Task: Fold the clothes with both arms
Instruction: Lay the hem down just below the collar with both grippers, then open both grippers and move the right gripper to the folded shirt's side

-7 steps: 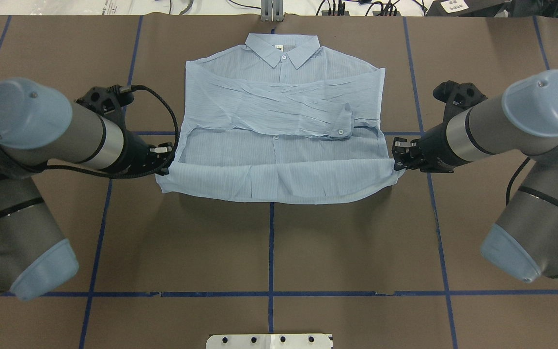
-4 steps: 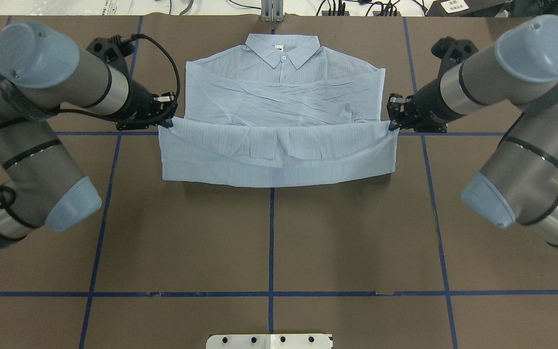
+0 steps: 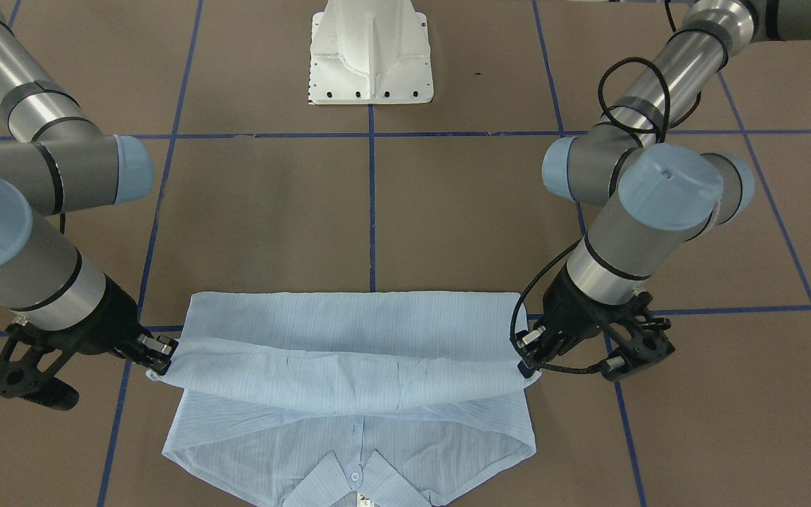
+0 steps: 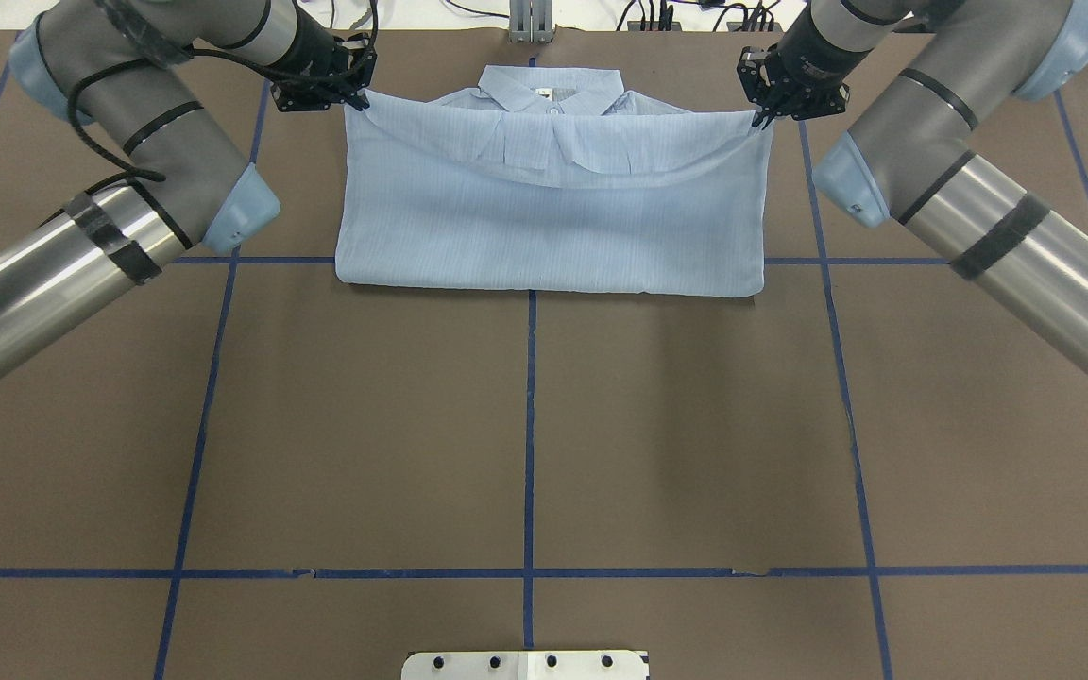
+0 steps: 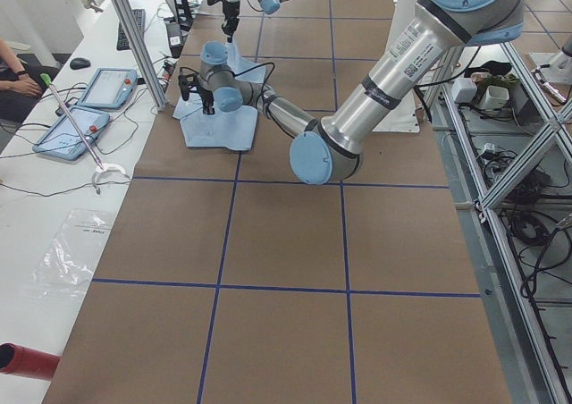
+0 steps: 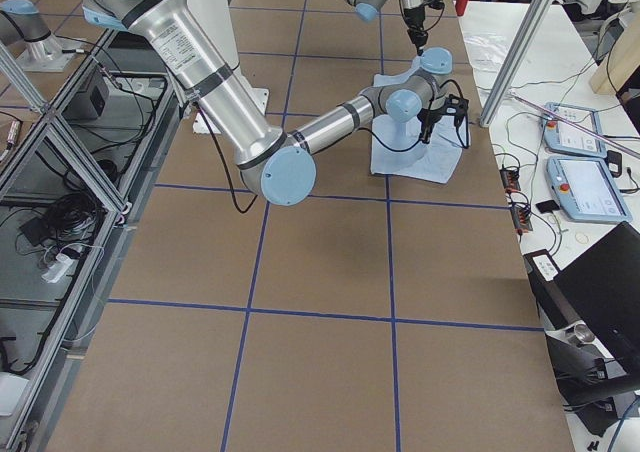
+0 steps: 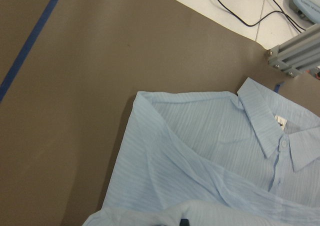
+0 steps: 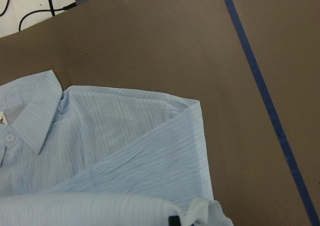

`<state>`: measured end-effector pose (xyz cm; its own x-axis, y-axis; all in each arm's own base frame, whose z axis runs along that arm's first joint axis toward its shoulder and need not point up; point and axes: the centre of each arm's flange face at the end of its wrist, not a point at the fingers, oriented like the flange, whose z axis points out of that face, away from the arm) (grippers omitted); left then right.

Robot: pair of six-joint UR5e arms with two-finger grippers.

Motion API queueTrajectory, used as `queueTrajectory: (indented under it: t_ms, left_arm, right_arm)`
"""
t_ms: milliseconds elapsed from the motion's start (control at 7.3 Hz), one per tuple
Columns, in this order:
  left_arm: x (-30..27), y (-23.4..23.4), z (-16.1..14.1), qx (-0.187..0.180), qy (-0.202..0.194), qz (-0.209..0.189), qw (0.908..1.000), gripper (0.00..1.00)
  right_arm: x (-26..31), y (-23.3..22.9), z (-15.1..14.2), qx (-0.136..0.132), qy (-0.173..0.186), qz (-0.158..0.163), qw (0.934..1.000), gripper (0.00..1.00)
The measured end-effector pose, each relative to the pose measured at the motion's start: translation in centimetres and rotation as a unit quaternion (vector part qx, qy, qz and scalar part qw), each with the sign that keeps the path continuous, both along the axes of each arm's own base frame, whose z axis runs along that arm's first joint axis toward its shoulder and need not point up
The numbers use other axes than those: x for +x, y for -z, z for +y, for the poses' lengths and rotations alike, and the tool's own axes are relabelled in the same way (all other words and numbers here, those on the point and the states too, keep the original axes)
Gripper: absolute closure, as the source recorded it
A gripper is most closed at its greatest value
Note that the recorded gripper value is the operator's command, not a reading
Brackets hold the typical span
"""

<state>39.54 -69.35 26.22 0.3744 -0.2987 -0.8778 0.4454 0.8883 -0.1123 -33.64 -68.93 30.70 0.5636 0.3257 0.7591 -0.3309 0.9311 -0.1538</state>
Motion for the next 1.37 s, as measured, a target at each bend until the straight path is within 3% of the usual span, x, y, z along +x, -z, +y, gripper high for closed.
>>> queueTrajectory:
  t_ms: [411, 548, 685, 1369]
  left_arm:
    - [1.0, -2.9, -2.4, 0.005, 0.016, -0.007, 0.9998, 1.0]
    - [1.2, -3.0, -2.5, 0.005, 0.019, -0.008, 0.9998, 0.55]
    - [1.3, -3.0, -2.5, 0.001, 0.022, -0.007, 0.9997, 0.01]
    - [0.8, -3.0, -1.6, 0.006, 0.036, -0.002, 0.9993, 0.0]
  right_arm:
    - [-1.6, 0.2, -3.0, -0.006, 0.002, 0.017, 0.9998, 1.0]
    - [-1.6, -0.1, -3.5, 0.001, -0.002, 0.018, 0.9998, 0.03]
    - [-1.3, -0.6, -3.7, 0.011, -0.007, 0.018, 0.9998, 0.0]
    - [-2.1, -1.2, -3.3, 0.044, -0.014, 0.016, 0.9988, 0.0]
